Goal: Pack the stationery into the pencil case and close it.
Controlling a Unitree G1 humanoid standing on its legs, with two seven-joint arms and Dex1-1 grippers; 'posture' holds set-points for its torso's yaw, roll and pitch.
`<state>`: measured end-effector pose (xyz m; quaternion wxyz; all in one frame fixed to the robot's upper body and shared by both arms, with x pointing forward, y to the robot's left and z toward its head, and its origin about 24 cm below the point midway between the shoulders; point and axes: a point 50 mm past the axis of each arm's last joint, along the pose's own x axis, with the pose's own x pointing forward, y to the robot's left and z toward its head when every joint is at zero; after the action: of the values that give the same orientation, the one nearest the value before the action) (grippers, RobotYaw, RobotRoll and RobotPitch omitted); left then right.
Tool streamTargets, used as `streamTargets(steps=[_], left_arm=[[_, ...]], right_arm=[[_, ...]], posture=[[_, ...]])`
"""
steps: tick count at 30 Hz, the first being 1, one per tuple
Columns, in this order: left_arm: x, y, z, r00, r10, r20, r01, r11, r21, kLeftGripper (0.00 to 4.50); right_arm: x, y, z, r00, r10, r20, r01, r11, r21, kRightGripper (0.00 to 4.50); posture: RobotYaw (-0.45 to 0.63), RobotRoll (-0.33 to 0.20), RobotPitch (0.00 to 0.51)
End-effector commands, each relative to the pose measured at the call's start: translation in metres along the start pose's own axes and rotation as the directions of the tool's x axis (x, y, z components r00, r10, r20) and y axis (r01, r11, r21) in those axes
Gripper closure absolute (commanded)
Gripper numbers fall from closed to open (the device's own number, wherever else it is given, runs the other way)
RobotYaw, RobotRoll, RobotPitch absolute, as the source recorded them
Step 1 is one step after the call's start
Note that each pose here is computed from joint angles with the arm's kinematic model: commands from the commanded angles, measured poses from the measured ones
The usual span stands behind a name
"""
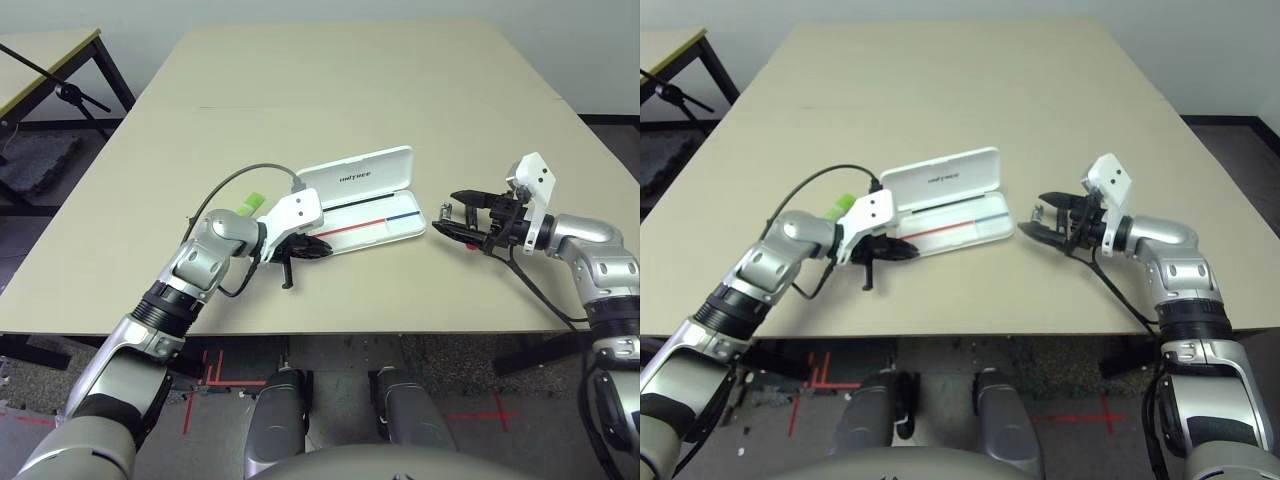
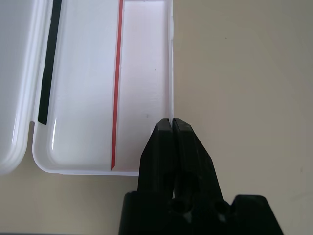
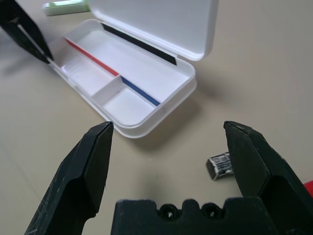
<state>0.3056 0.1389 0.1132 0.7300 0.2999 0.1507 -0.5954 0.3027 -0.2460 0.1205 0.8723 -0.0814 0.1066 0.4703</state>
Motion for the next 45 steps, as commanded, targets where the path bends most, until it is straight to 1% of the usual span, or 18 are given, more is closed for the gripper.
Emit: streamTargets(steps=[1, 6, 9, 18, 31, 35, 38, 39, 43, 45], left_arm=[[-0.011, -0.005, -0.004, 0.999, -0.04, -0.019, 0.041, 0.998, 0.04, 4.46], [-0.025, -0.017, -0.012, 0.993, -0.103, -0.064, 0.106, 0.993, 0.057, 4.46], [-0.029, -0.019, -0.014, 0.991, -0.111, -0.076, 0.115, 0.992, 0.055, 4.46], [-0.029, -0.023, -0.018, 0.992, -0.105, -0.075, 0.107, 0.994, 0.03, 4.46], [-0.029, -0.024, -0.023, 0.992, -0.09, -0.084, 0.09, 0.996, 0.0, 4.46], [-0.029, -0.023, -0.024, 0.993, -0.062, -0.098, 0.064, 0.998, 0.018, 4.46], [-0.03, -0.022, -0.023, 0.994, -0.056, -0.096, 0.059, 0.998, 0.028, 3.74], [-0.03, -0.022, -0.021, 0.994, -0.054, -0.091, 0.057, 0.998, 0.029, 3.41], [-0.035, -0.026, -0.013, 0.997, -0.063, -0.049, 0.064, 0.998, 0.029, 1.92], [-0.039, -0.03, -0.008, 0.998, -0.064, -0.025, 0.065, 0.998, 0.028, 1.08]], right_arm=[[-0.002, 0.006, 0.002, 0.998, 0.054, -0.022, -0.054, 0.999, 0.006, 0.0], [-0.002, 0.007, 0.004, 0.998, 0.058, -0.026, -0.058, 0.998, 0.004, 0.0], [-0.001, 0.009, 0.003, 0.996, 0.083, -0.036, -0.083, 0.996, 0.01, 0.0], [0.001, 0.023, -0.004, 0.975, 0.194, -0.111, -0.188, 0.98, 0.059, 0.0], [0.002, 0.026, -0.006, 0.974, 0.191, -0.122, -0.186, 0.981, 0.051, 0.0], [0.006, 0.028, -0.008, 0.973, 0.194, -0.122, -0.189, 0.981, 0.053, 0.0], [0.007, 0.028, -0.01, 0.974, 0.19, -0.119, -0.185, 0.981, 0.055, 0.0], [0.008, 0.028, -0.01, 0.975, 0.189, -0.116, -0.183, 0.981, 0.057, 0.0], [0.007, 0.027, -0.011, 0.977, 0.184, -0.112, -0.178, 0.982, 0.061, 0.0], [0.006, 0.026, -0.01, 0.977, 0.18, -0.11, -0.174, 0.983, 0.064, 0.0]], posture=[[-0.1, 0.0, 0.08], [-0.09, 0.0, 0.079], [-0.09, 0.0, 0.079], [-0.08, 0.0, 0.078], [-0.08, 0.0, 0.083], [-0.08, 0.0, 0.083], [-0.08, 0.0, 0.083], [-0.08, 0.0, 0.083], [-0.08, 0.0, 0.083], [-0.08, 0.0, 0.083]])
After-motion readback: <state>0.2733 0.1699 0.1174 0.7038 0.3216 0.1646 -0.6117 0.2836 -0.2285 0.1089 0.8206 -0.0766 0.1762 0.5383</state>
